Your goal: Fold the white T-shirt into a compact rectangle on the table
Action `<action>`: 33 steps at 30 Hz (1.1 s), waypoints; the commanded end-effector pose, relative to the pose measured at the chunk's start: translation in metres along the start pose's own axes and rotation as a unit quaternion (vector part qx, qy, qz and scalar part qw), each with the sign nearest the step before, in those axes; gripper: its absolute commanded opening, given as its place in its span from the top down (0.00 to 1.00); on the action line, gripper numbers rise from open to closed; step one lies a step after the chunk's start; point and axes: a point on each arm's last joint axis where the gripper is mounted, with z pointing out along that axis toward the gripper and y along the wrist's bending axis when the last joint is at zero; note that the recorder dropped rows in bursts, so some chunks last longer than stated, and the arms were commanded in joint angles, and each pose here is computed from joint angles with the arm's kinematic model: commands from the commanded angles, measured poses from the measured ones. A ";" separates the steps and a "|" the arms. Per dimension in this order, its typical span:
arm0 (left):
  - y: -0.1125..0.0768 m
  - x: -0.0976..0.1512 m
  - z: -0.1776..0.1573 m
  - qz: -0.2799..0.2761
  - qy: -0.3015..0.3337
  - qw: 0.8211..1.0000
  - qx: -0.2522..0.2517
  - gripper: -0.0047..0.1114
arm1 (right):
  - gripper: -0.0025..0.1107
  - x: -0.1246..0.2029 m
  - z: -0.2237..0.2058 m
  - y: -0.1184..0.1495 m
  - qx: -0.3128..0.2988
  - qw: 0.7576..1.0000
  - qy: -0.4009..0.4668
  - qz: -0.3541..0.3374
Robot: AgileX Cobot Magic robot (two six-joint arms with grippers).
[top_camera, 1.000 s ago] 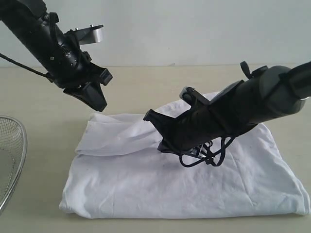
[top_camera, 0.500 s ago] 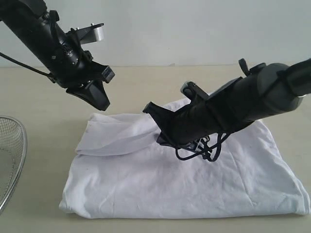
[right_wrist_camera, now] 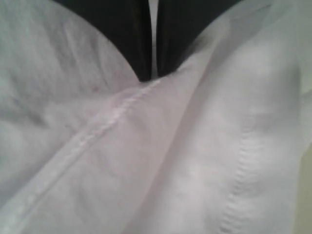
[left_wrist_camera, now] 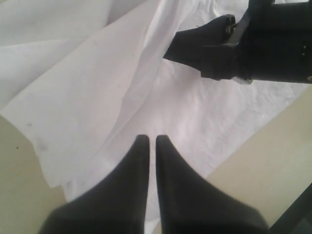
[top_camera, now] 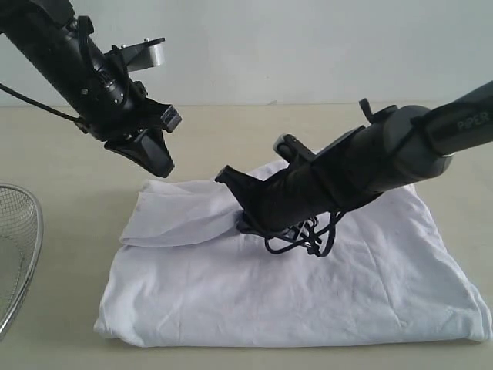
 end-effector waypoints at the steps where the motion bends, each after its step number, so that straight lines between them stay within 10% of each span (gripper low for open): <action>1: -0.002 0.000 -0.005 -0.005 -0.005 1.000 0.004 0.92 | 0.98 -0.009 -0.002 0.015 -0.019 1.000 -0.020 -0.004; 24: -0.040 0.014 0.016 0.091 0.054 0.993 0.053 0.92 | 0.98 -0.060 -0.029 0.060 -0.101 0.992 -0.078 -0.017; 33: -0.004 0.020 0.085 0.081 0.162 0.983 0.031 0.92 | 0.98 -0.079 -0.089 0.079 -0.144 0.979 -0.113 -0.088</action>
